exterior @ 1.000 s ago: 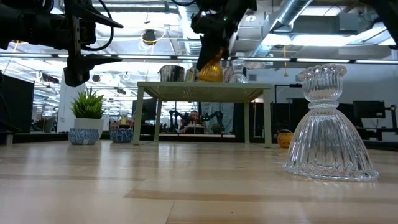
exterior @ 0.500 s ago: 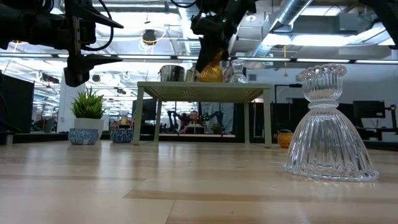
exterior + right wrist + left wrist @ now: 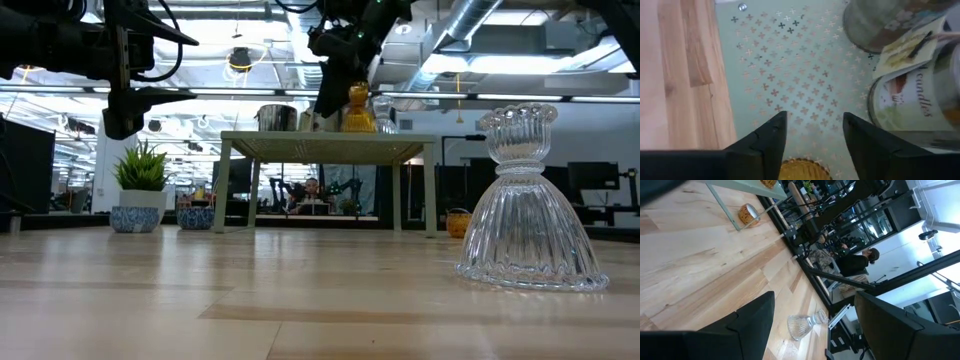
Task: Pick & Place candle stick holders
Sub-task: Put the orange candle holder on the shelf
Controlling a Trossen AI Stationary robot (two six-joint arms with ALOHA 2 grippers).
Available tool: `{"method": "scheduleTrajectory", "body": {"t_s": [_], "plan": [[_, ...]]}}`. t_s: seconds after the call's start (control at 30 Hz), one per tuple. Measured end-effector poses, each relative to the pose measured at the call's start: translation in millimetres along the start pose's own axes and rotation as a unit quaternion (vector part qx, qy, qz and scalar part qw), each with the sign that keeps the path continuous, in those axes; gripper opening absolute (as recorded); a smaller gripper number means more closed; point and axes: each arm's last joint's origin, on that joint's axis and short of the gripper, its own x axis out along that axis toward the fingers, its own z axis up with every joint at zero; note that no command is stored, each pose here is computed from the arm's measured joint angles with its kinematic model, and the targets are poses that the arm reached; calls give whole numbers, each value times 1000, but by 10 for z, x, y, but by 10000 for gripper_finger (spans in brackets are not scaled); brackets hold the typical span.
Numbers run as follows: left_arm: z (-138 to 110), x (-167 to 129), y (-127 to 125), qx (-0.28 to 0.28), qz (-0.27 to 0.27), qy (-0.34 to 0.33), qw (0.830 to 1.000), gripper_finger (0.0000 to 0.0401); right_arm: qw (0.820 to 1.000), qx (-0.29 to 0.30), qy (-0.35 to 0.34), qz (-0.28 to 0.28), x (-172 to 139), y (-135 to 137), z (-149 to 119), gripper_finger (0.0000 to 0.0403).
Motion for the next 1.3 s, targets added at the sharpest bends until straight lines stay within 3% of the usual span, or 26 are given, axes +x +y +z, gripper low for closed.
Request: {"method": "scheduleTrajectory", "body": {"t_s": [0.23, 0.5, 0.63, 0.83, 1.0, 1.13, 1.3], "plan": [[1, 0, -1, 0, 0, 0, 1000, 275, 999, -5, -39, 2, -242, 50, 176, 230], [0, 0, 0, -1, 0, 0, 1000, 275, 997, -19, -62, 31, -940, 275, 376, 222], [1, 0, -1, -2, 0, 0, 1000, 275, 996, -61, -10, 64, -1482, 552, 200, 174], [0, 0, 5, 1, 4, -2, 1000, 275, 994, -53, 58, 80, -1950, 767, -317, 22], [-10, 10, 19, 3, 13, -2, 1000, 275, 999, 2, -16, 50, -1911, 898, -677, 5], [-29, 31, 39, 8, 24, 0, 1000, 275, 994, 59, -87, 26, -1461, 984, -925, 2], [-54, 55, 63, 7, 35, 7, 999, 275, 988, 115, -105, -2, -895, 928, -1106, 0]]}}
